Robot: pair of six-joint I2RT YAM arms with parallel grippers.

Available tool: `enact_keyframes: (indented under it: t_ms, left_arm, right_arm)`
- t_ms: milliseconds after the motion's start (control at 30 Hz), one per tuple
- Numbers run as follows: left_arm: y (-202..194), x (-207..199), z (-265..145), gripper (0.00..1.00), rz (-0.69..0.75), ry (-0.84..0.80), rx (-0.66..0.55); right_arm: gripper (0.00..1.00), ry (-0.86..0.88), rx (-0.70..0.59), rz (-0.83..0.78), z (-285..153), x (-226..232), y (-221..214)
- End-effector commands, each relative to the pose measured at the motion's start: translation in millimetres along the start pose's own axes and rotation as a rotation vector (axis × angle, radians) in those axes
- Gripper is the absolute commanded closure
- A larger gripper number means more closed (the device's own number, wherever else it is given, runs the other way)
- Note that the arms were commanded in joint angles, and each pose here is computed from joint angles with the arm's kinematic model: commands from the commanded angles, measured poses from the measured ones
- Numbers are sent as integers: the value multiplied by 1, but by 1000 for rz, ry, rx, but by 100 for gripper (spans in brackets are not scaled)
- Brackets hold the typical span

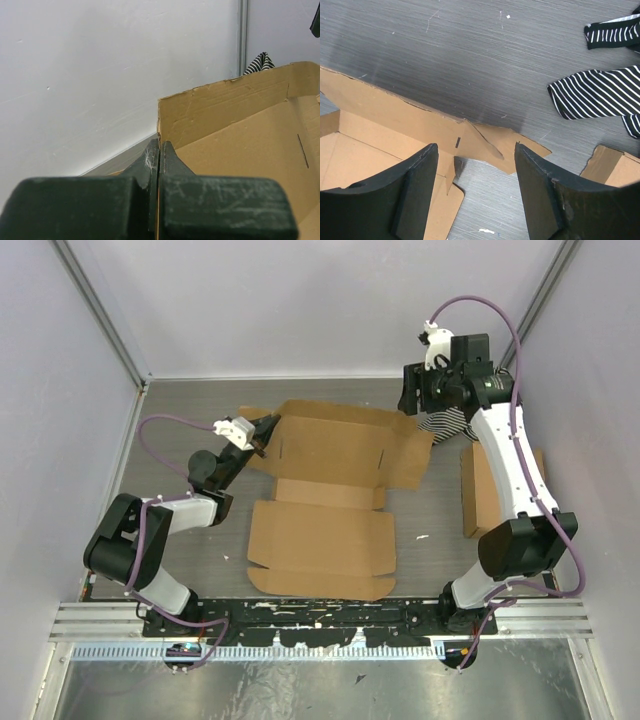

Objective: Fold the paper box

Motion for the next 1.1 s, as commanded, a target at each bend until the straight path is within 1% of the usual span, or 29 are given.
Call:
enact_keyframes:
  t_ms: [0, 433, 633, 767, 900, 1067]
  left_arm:
    - [18, 7, 2, 100, 67, 28, -81]
    - [19, 8, 0, 100, 76, 30, -84]
    - [18, 7, 1, 100, 67, 24, -83]
    - [17, 6, 1, 100, 64, 23, -79]
    - [17, 6, 2, 100, 53, 22, -80]
    - [17, 6, 3, 100, 34, 25, -82]
  right_arm:
    - [32, -27, -32, -52, -7, 2, 3]
    - [33, -23, 42, -89, 24, -10, -10]
    - [32, 10, 75, -92, 36, -12, -16]
    - [34, 72, 79, -99, 39, -8, -18]
    - [40, 113, 89, -97, 42, -5, -20]
    - [59, 112, 136, -90, 51, 2, -25]
Point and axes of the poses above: each gripper's point midway between its finger pads, its own z axis out along the fingers, its own x axis along the line the jaws close on, y = z × x, the point moved 10 cm from there along -z, back along the fingers, and after that the axes turned 10 degrees about z, right-handed, at the moved point
